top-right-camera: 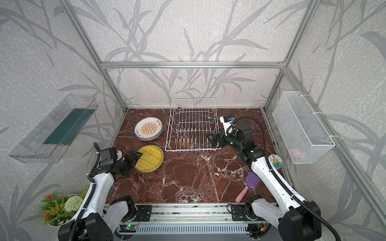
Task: Unload the plates from the dish rack
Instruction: Place the plate among the plates, then reset both arms
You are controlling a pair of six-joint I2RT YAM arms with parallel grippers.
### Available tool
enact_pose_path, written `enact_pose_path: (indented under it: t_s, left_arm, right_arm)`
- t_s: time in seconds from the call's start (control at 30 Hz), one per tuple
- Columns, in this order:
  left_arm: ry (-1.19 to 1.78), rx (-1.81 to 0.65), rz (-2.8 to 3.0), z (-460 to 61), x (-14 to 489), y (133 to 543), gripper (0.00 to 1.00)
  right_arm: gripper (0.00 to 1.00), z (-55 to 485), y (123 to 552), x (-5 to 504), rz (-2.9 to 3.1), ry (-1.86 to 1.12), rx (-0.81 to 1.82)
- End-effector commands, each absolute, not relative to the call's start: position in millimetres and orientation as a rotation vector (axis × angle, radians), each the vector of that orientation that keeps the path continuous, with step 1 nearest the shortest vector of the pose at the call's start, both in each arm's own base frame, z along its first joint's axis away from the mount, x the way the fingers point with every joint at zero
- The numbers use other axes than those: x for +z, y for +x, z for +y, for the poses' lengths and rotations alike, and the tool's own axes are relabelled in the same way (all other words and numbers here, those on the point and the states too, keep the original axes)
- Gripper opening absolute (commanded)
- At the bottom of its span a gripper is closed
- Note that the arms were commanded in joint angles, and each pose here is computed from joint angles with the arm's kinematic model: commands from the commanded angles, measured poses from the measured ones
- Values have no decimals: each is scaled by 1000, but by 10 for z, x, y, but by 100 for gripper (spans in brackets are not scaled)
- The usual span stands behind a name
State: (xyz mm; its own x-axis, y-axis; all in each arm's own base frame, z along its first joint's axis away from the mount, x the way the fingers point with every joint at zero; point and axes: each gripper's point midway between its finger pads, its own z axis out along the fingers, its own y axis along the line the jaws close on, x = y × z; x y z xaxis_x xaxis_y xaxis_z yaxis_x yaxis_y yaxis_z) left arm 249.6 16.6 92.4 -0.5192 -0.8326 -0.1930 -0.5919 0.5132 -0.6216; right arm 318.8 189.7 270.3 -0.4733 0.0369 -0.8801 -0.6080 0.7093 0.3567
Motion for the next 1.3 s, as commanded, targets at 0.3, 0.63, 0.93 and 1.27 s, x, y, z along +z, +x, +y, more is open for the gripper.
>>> enact_pose_path:
  t_s: [0.3, 0.63, 0.93, 1.27]
  left_arm:
    - [-1129, -541, 2422, 249, 993, 2377, 99]
    - [-860, -44, 2203, 842, 1854, 2519, 99]
    - [-780, 167, 1789, 1304, 2053, 2866, 99]
    - [-747, 322, 1752, 1374, 1765, 3121, 99]
  right_arm:
    - [99, 1906, 3187, 2861, 1881, -464, 803]
    - [99, 1494, 3359, 2651, 1936, -302, 522]
    - [99, 261, 3502, 2125, 1866, 161, 101]
    - [99, -152, 3536, 1407, 1907, 252, -147]
